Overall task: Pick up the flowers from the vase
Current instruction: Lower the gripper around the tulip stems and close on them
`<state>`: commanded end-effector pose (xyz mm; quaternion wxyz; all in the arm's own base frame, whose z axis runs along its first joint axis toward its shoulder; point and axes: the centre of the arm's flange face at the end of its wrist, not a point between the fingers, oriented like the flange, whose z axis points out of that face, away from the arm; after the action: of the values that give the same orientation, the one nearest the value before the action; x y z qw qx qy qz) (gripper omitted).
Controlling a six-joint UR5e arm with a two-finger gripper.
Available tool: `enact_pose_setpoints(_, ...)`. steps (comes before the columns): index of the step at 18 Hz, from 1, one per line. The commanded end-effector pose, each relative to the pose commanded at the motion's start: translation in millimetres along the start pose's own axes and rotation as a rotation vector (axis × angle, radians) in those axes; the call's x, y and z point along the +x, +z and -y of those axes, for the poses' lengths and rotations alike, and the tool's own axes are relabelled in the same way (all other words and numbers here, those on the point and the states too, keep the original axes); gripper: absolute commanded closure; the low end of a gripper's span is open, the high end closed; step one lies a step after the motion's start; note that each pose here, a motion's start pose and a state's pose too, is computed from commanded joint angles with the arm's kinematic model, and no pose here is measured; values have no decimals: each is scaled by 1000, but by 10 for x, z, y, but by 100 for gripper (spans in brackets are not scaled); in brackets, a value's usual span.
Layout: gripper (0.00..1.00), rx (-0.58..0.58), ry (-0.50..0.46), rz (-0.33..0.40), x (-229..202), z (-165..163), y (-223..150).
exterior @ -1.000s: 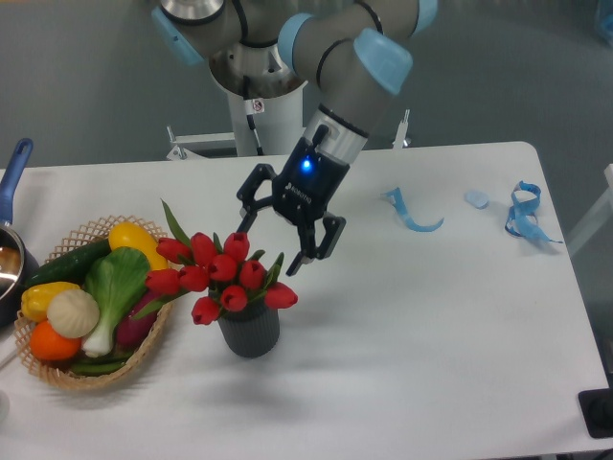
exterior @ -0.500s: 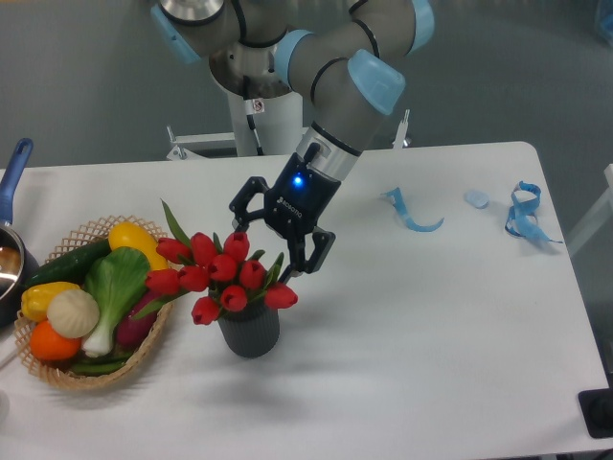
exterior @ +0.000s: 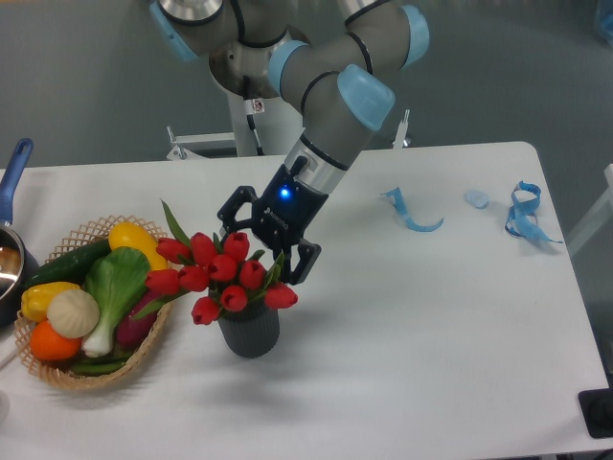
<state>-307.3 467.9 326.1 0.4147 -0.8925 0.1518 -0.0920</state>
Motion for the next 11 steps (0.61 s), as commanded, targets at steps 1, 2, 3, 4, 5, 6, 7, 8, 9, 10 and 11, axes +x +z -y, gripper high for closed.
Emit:
enact_pose_setpoints(1, 0, -1, -6, 1, -1, -1, 0)
enact_pose_setpoints(2, 0, -1, -6, 1, -1, -1, 0)
enact_pose_setpoints(3, 2, -1, -8, 1, -1, -1, 0)
enact_pose_setpoints(4, 5, -1, -7, 1, -4, 4, -3)
enact_pose_setpoints(5, 10, -1, -5, 2, -1, 10, -9)
enact_pose_setpoints(6, 18, -1, -5, 2, -1, 10, -9)
enact_pose_setpoints(7, 25, -3, -4, 5, 0, 13, -14)
enact_pose_setpoints(8, 31, -6, -4, 6, -1, 10, -15)
enact_pose_setpoints(9, 36, -7, -4, 8, 4, 20, -26)
enact_pose_setpoints(10, 41, -6, -2, 9, 7, 26, -31)
enact_pose_setpoints(11, 46, -6, -1, 10, 10, 31, -37)
